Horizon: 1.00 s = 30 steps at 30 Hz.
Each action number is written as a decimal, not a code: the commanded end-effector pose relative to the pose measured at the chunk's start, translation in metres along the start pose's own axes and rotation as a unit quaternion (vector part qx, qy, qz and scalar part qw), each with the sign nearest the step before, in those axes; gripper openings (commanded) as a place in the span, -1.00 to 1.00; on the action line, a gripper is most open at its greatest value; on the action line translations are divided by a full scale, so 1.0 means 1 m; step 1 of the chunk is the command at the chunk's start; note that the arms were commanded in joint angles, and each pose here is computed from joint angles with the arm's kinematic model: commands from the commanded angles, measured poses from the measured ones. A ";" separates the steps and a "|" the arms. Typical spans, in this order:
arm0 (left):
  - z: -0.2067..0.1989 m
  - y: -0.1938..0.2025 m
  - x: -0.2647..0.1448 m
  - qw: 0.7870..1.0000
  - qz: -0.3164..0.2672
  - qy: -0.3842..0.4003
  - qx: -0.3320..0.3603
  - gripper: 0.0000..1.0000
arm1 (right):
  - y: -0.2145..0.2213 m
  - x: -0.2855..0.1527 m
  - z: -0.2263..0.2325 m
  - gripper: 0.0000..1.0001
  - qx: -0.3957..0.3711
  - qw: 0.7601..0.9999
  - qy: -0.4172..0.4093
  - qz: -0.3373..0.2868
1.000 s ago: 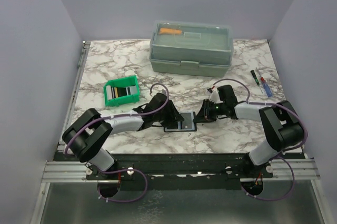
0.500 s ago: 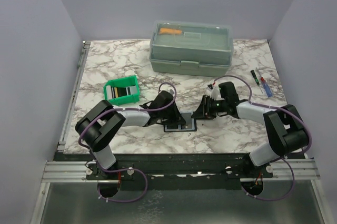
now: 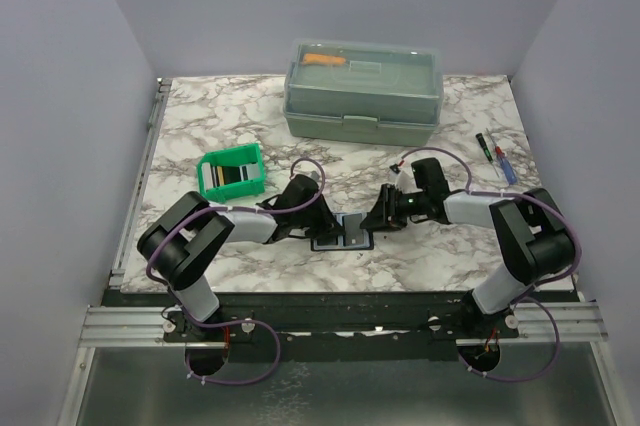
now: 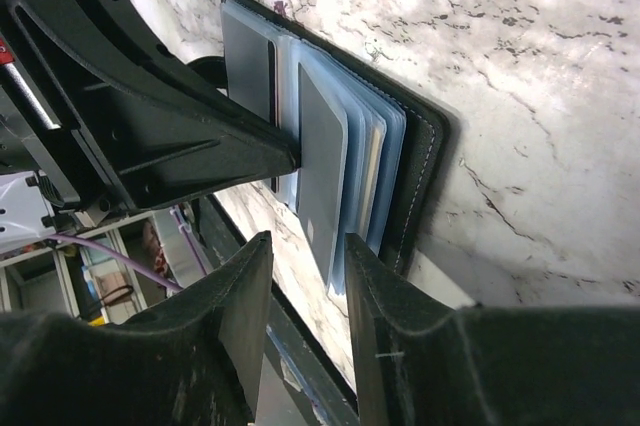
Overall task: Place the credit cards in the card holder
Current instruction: Insert the credit card into the card holder, then turn over the card slot in the card holder.
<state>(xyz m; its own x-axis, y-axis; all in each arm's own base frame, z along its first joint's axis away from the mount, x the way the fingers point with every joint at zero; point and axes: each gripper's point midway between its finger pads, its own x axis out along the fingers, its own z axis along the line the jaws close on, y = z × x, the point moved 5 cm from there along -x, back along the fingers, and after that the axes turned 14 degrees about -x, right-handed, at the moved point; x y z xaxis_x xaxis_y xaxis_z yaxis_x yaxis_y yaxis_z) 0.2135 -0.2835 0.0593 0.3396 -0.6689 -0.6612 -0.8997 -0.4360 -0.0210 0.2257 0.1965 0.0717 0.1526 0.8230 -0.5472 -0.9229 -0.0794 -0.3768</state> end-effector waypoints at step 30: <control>-0.006 -0.002 -0.025 1.000 -0.008 -0.016 0.009 -0.38 | 0.000 0.021 0.035 -0.26 -0.025 0.999 -0.044 0.021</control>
<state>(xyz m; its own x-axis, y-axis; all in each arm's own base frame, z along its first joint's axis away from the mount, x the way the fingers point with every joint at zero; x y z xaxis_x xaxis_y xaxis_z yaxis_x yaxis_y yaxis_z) 0.2111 -0.2808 0.0657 0.3397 -0.6729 -0.6571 -0.9015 -0.4321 -0.0236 0.2112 0.2207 0.0725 0.0823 0.8505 -0.5195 -0.9239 -0.1304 -0.3598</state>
